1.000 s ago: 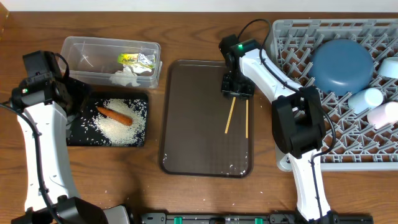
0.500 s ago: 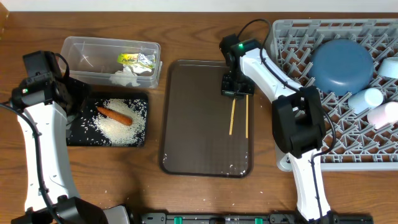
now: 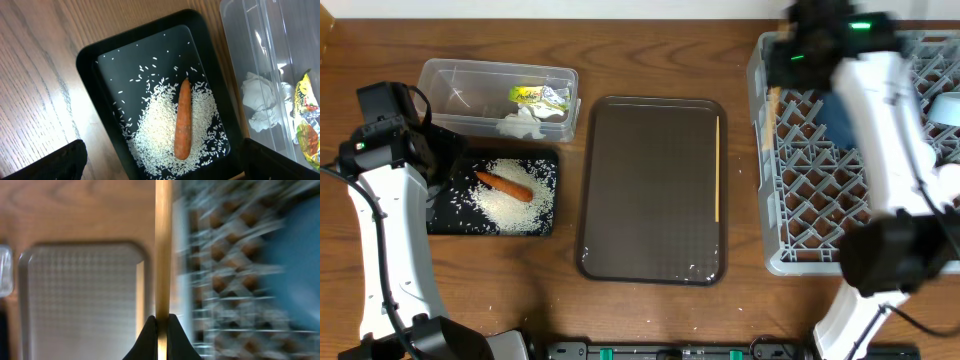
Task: Sort waste into correct bins and load items into the dishwasher rack
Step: 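Carry the chopstick right and drop it into the rack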
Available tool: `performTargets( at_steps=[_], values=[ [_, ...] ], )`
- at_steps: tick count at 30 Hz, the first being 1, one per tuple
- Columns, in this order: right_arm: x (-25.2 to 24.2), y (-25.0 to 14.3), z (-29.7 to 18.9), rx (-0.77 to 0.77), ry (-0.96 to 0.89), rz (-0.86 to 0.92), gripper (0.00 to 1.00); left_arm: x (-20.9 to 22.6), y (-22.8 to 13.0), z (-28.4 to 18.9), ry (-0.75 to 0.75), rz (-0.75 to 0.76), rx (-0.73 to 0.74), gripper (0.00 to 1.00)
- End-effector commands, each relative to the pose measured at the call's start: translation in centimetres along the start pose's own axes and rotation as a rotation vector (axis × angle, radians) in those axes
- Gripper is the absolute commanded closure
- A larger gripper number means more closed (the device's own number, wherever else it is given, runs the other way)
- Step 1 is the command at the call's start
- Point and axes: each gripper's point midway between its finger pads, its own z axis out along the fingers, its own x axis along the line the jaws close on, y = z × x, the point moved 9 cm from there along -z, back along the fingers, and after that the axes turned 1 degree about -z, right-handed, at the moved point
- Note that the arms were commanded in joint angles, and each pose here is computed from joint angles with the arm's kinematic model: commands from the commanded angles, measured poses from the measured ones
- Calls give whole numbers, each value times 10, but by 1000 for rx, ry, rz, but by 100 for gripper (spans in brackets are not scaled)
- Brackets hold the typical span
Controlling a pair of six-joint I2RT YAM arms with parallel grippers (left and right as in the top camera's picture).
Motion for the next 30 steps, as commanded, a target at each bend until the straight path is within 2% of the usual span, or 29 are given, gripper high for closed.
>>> performTargets(
  at_steps=[1, 7, 17, 20, 21, 25, 26, 30],
  values=[
    [-18, 1, 6, 22, -23, -128, 99, 2, 1, 2, 19, 0, -1, 2],
    [-37, -4, 32, 73, -38, -141, 99, 2, 1, 2, 19, 0, -1, 2],
    [-27, -15, 78, 155, -10, -152, 99, 2, 1, 2, 19, 0, -1, 2],
    [-21, -19, 86, 179, 23, -159, 95, 2, 1, 2, 19, 0, -1, 2],
    [-18, -19, 86, 182, 36, -161, 86, 2, 1, 2, 19, 0, -1, 2],
    [-11, -20, 84, 179, 28, -152, 10, 2, 1, 2, 19, 0, -2, 2],
    [-11, -20, 83, 180, 7, -128, 1, 2, 1, 2, 19, 0, -2, 2],
    [-11, -24, 79, 206, -17, -74, 1, 2, 1, 2, 19, 0, -1, 2]
  ],
)
